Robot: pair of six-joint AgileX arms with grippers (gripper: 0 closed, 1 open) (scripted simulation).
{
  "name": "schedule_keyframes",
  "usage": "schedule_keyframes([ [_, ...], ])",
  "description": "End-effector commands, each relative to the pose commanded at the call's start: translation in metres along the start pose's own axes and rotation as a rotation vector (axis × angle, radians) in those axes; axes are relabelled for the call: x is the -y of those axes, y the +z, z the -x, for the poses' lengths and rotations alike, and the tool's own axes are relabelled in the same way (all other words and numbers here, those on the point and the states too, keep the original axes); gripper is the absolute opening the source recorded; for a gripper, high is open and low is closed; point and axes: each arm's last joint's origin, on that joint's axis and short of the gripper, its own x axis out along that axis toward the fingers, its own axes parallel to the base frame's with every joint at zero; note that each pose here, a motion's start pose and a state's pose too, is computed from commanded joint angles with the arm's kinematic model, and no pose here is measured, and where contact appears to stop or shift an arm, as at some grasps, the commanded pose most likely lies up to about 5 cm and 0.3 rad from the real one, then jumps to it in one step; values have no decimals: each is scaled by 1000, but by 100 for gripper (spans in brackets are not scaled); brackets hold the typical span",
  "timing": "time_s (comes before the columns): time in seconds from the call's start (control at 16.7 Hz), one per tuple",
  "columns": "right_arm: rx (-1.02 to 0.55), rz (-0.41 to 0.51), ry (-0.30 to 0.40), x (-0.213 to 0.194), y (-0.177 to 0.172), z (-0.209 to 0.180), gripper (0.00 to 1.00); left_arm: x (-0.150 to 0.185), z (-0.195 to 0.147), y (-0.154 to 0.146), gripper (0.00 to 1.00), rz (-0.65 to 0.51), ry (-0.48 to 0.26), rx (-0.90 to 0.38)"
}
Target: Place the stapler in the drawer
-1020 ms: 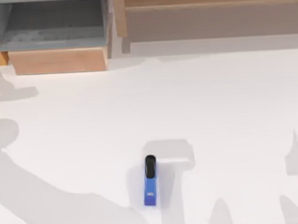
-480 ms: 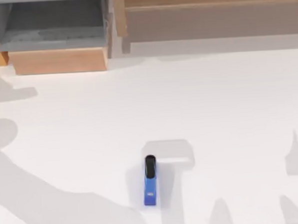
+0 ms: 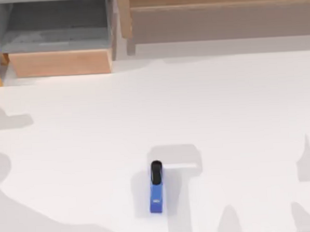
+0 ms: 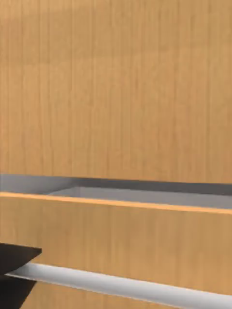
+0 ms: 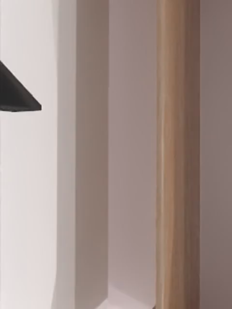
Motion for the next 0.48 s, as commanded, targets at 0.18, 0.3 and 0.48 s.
schedule_keyframes([
  [0.18,0,0,0,0,0,0,100,-1,5,0,0,-3,4,0],
  [0.3,0,0,0,0,0,0,100,1,3,0,0,0,-1,0],
  [0.48,0,0,0,0,0,0,100,-2,13,-1,0,-7,10,1],
])
